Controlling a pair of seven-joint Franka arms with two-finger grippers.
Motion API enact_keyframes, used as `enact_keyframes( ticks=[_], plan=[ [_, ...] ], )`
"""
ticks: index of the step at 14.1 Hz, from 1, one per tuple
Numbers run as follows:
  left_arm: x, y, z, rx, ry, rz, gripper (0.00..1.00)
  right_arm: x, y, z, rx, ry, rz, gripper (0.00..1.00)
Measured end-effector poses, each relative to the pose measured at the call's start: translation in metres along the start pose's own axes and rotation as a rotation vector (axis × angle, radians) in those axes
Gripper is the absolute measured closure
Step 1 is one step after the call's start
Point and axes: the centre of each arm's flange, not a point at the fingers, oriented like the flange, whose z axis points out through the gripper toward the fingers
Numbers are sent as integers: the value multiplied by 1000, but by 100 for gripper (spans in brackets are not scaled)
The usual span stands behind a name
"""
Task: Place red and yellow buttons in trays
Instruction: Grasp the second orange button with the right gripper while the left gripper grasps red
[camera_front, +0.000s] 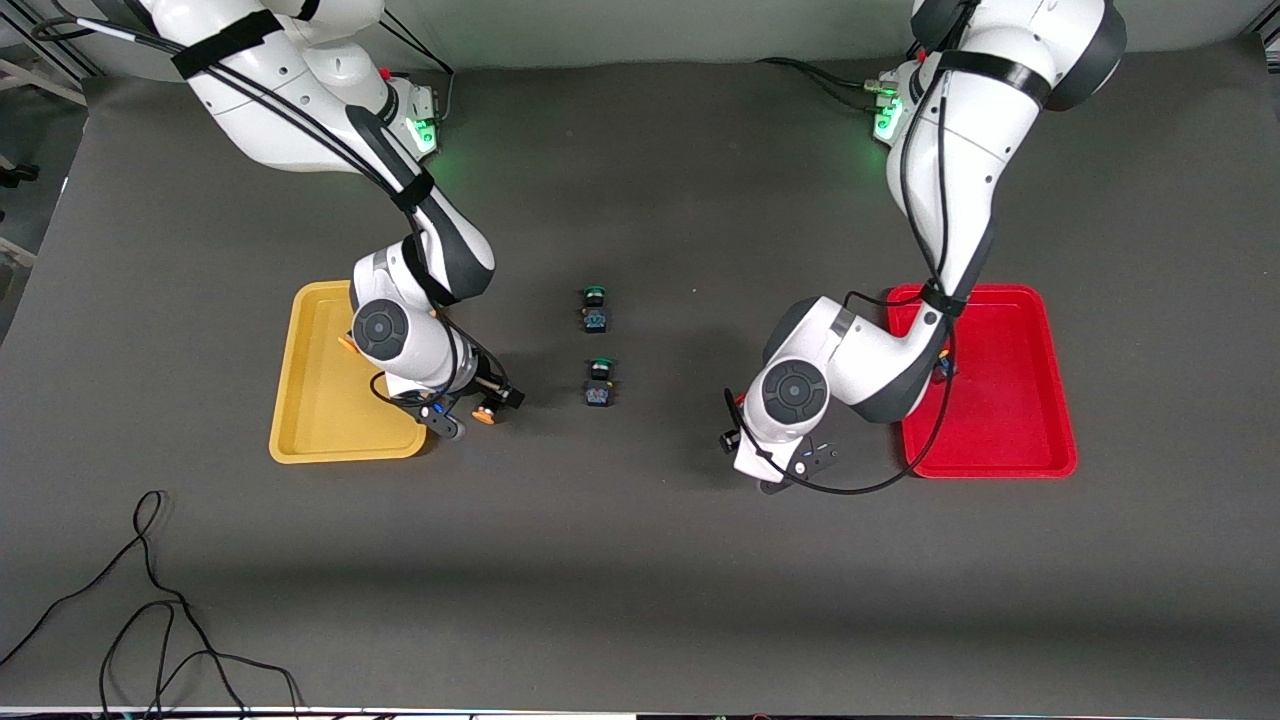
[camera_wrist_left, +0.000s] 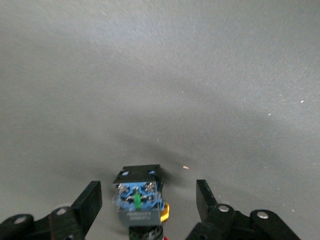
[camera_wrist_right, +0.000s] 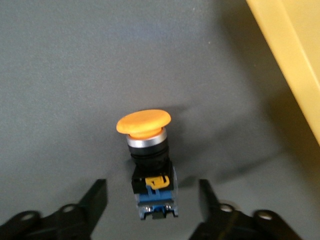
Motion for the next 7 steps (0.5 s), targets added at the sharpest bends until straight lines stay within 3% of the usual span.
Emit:
enact_keyframes(
  ticks=[1, 2, 4, 5, 7],
  plan=[
    [-4, -2, 10, -8, 4, 7, 15, 0, 0, 0, 4, 5, 0, 39],
    [-7, -4, 16, -13, 6, 10, 23, 0, 0, -1, 7, 7, 0, 48],
    [-7, -3, 7, -24, 16, 12, 47, 2, -2, -11, 18, 19, -1, 67],
    [-7, -2, -2, -29, 23, 13, 59, 2, -3, -21, 23, 24, 0, 67],
    [-5, -3, -30, -6, 23, 10, 59, 2, -8, -58, 20, 25, 1, 67]
  ],
)
